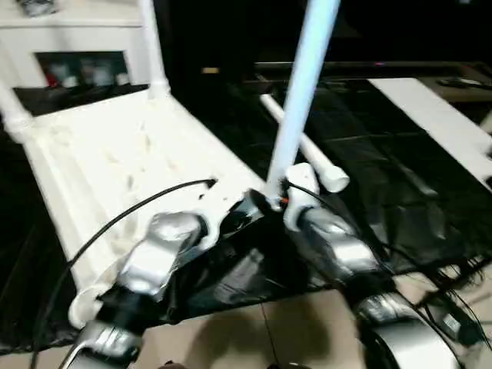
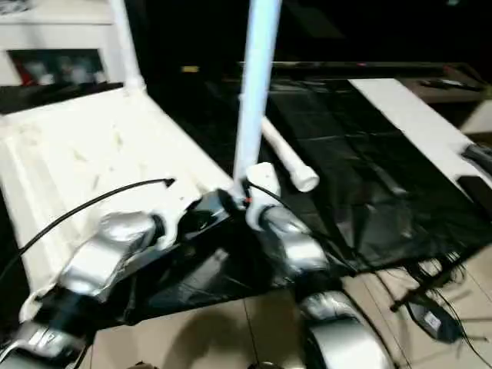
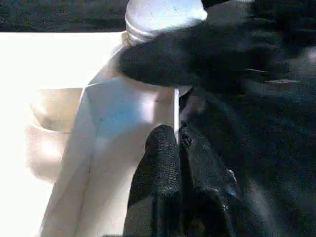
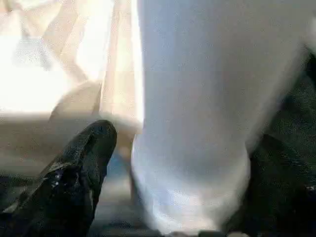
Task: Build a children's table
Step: Rotate leg to tighten, then rotate table base
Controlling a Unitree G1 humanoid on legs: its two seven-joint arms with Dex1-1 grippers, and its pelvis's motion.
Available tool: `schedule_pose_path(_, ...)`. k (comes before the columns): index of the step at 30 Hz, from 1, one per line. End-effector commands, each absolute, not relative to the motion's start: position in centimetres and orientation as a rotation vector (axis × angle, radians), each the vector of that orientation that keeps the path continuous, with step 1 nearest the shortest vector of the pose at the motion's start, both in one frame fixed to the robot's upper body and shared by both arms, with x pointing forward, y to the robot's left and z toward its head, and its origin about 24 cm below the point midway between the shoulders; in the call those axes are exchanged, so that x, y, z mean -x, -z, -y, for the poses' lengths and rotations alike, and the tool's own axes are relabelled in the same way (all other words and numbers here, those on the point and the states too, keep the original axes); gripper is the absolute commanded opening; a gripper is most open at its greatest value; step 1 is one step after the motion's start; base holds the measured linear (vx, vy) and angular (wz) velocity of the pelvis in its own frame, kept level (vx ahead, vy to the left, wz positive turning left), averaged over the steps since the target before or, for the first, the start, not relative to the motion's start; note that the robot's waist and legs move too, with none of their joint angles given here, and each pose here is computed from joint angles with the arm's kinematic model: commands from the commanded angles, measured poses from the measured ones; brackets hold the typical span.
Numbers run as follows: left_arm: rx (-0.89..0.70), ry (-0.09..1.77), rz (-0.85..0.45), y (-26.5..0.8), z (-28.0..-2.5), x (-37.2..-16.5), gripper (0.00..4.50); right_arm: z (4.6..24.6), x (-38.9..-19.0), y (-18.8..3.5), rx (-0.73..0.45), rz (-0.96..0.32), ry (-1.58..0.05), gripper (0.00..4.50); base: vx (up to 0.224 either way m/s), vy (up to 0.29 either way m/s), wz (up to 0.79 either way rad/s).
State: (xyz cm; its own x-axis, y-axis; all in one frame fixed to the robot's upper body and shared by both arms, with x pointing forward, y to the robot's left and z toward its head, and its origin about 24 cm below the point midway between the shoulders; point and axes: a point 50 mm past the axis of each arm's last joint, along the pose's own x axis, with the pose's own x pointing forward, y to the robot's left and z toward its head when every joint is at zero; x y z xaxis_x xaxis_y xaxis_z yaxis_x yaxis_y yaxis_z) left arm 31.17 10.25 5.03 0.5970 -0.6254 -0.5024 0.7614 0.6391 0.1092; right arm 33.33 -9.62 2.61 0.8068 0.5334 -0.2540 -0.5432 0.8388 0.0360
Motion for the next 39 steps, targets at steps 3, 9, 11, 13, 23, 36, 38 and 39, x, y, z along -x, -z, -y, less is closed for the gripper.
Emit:
schedule_pose_path(3, -0.345, 0.657, -0.453, -5.0, -11.8, -32.5, 0.0, 11.5, -32.1, -3.2, 0.07, -0.256, -0.608, 4.06, 0.0, 0.0, 0.0)
schedule_pose_path(9, -0.327, 0.674, -0.417, -5.4, -10.9, -32.7, 0.0, 13.1, -30.8, -3.0, 0.062, -0.283, -0.591, 4.06, 0.0, 0.0, 0.0)
schedule_pose_path(11, -0.315, 0.682, -0.381, -5.8, -10.5, -32.8, 0.0, 13.2, -30.6, -2.9, 0.05, -0.295, -0.568, 4.06, 0.0, 0.0, 0.0)
schedule_pose_path(13, -0.253, 0.691, -0.356, -6.5, -10.3, -32.9, 0.43, 13.1, -30.5, -2.8, 0.05, -0.306, -0.559, 4.14, 0.0, 0.0, 0.0)
schedule_pose_path(23, -0.276, 0.445, -0.121, -12.3, -14.1, -33.8, 0.84, 11.4, -30.6, -2.1, 0.062, -0.386, -0.628, 4.14, 0.0, 0.0, 0.0)
schedule_pose_path(36, -0.615, -0.057, -0.417, -10.7, -27.9, -30.7, 0.84, 8.5, -32.8, -2.7, 0.067, -0.387, -0.633, 4.14, 0.0, 0.0, 0.0)
schedule_pose_path(38, -0.619, -0.054, -0.484, -9.8, -28.2, -30.1, 0.84, 8.4, -33.1, -2.5, 0.071, -0.401, -0.626, 4.14, 0.0, 0.0, 0.0)
schedule_pose_path(39, -0.609, -0.034, -0.516, -9.2, -28.2, -29.9, 0.84, 8.3, -33.2, -2.4, 0.071, -0.413, -0.621, 4.14, 0.0, 0.0, 0.0)
